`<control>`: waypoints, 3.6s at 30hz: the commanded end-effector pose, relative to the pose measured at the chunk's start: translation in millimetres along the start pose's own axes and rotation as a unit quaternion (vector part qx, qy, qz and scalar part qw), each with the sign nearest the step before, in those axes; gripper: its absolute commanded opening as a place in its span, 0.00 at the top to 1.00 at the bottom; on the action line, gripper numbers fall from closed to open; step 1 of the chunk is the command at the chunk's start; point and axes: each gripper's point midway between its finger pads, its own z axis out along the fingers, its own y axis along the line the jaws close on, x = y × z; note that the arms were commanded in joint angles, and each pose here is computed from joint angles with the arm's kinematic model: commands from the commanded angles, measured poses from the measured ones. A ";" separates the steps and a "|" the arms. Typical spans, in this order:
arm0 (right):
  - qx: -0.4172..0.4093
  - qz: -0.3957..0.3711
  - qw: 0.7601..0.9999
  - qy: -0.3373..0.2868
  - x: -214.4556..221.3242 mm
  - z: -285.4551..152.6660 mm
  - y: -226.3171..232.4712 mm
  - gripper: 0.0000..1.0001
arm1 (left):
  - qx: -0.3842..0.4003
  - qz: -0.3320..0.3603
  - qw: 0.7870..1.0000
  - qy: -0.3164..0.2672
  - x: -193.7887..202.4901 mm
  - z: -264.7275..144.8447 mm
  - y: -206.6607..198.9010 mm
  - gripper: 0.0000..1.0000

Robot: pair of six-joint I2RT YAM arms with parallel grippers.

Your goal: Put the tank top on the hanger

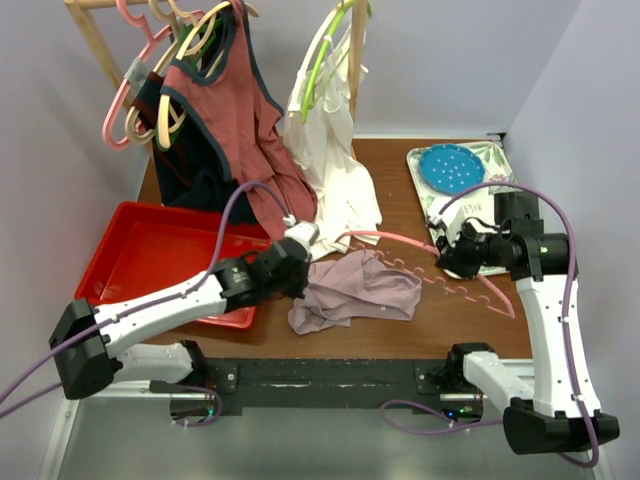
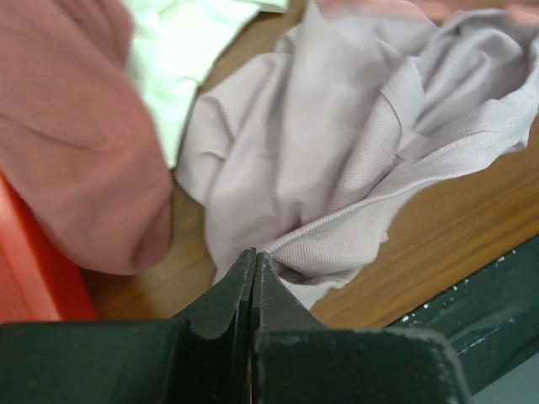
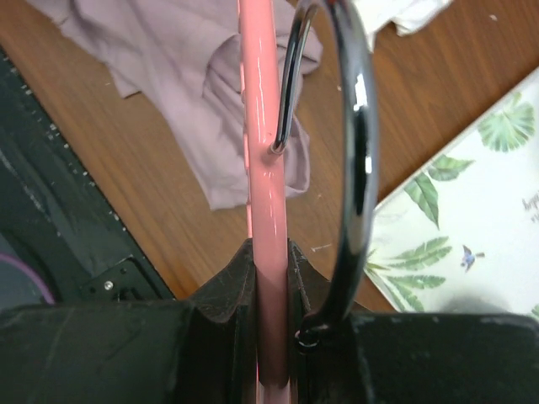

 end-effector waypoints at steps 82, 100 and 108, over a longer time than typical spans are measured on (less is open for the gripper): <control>-0.324 -0.161 0.931 -0.041 -21.1 60.8 122.6 1.00 | 0.266 0.181 0.947 -0.012 -116.0 -81.5 -74.5 1.00; -0.277 -0.158 0.942 -0.108 -66.0 43.0 117.1 1.00 | 0.163 0.211 0.943 -0.200 -143.7 -149.2 -23.1 0.00; -0.299 -0.169 0.935 -0.092 -70.4 42.3 114.0 1.00 | 0.267 0.332 0.877 -0.223 -116.8 -166.5 -49.4 0.00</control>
